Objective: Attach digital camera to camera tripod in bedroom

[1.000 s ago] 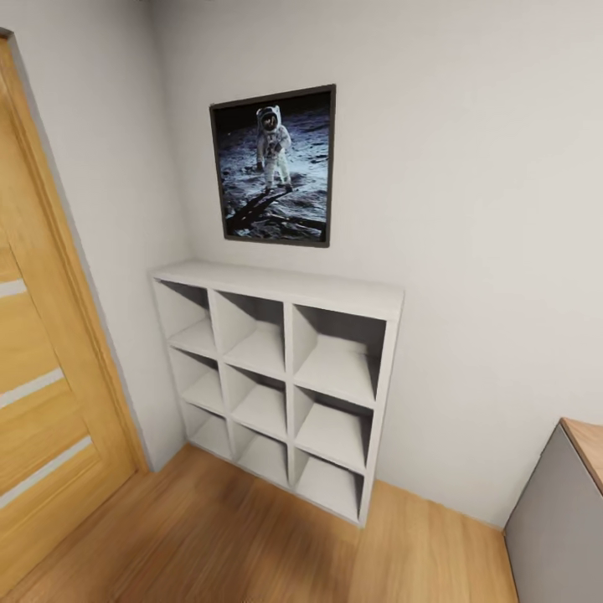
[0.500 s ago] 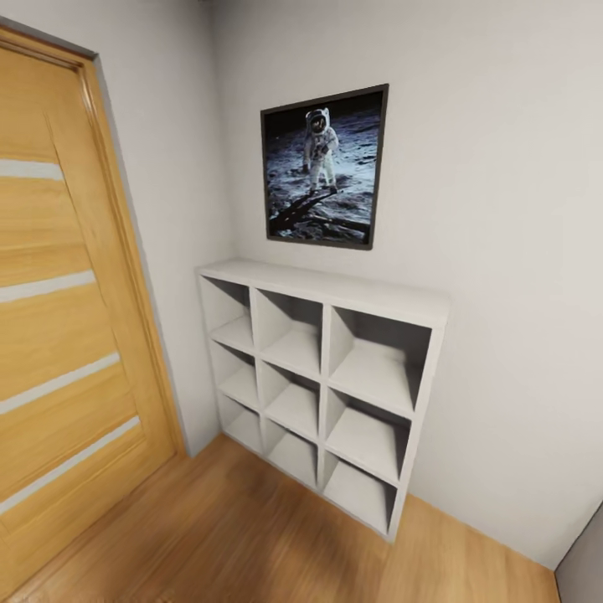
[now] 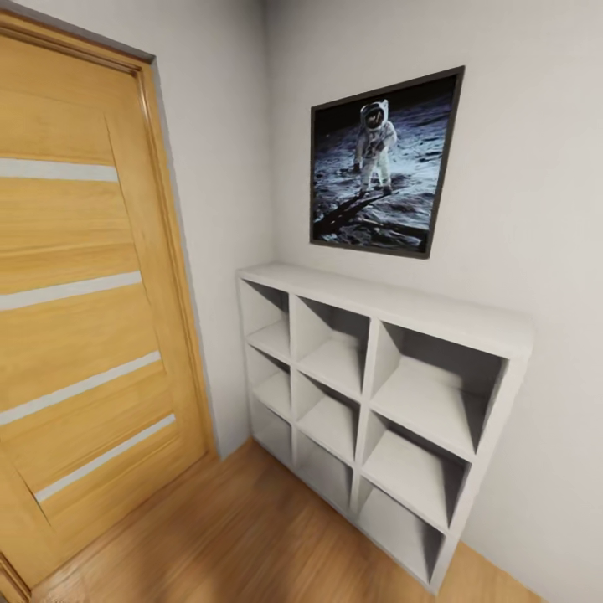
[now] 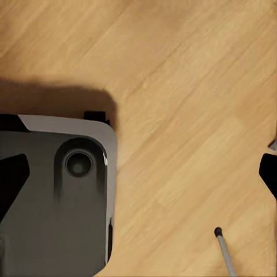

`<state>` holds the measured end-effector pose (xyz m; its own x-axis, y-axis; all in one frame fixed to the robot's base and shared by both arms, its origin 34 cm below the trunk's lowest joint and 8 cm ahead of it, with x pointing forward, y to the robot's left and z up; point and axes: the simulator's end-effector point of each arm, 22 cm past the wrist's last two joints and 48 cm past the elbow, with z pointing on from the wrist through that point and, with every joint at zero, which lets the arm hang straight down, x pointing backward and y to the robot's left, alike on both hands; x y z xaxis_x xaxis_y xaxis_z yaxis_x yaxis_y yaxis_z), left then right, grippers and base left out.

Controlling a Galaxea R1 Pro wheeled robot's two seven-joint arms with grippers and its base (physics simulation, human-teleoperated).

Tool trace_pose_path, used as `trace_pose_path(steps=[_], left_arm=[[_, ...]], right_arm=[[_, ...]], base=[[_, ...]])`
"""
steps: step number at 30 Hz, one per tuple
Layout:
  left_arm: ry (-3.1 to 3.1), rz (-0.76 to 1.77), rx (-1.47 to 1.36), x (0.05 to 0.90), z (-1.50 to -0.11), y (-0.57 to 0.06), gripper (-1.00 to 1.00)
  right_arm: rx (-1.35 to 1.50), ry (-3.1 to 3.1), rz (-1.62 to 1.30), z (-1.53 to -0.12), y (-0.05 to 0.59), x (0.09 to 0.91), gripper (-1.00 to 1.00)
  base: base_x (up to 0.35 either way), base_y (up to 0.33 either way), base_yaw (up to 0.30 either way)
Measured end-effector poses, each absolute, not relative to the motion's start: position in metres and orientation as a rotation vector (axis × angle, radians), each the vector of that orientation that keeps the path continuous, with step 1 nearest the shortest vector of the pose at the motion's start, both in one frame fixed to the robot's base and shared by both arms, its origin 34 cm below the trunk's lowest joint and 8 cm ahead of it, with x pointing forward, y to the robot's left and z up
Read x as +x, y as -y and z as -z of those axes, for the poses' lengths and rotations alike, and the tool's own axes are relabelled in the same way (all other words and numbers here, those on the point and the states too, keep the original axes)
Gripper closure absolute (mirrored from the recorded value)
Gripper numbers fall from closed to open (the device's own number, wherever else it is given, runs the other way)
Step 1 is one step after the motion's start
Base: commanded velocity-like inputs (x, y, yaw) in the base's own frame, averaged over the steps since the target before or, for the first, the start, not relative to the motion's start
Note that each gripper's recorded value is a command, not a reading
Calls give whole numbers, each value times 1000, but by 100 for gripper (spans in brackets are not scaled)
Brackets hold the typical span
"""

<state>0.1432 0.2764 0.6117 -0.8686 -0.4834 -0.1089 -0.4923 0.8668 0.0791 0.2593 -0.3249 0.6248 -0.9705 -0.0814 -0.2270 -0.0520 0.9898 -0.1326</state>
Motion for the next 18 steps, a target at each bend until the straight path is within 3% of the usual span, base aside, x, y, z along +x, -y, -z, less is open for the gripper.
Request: trace_pose_path(steps=[8,18], left_arm=[[-2958,-154,-771,143,-612,-275,-100],[-2957,-155,-771,143,-612,-275,-100]], right_arm=[[-98,-2896,184,-625,325,261,-100],[-113,-2893,185,-626,325,261,-100]], base=[[320,0,284],[321,-5,60]])
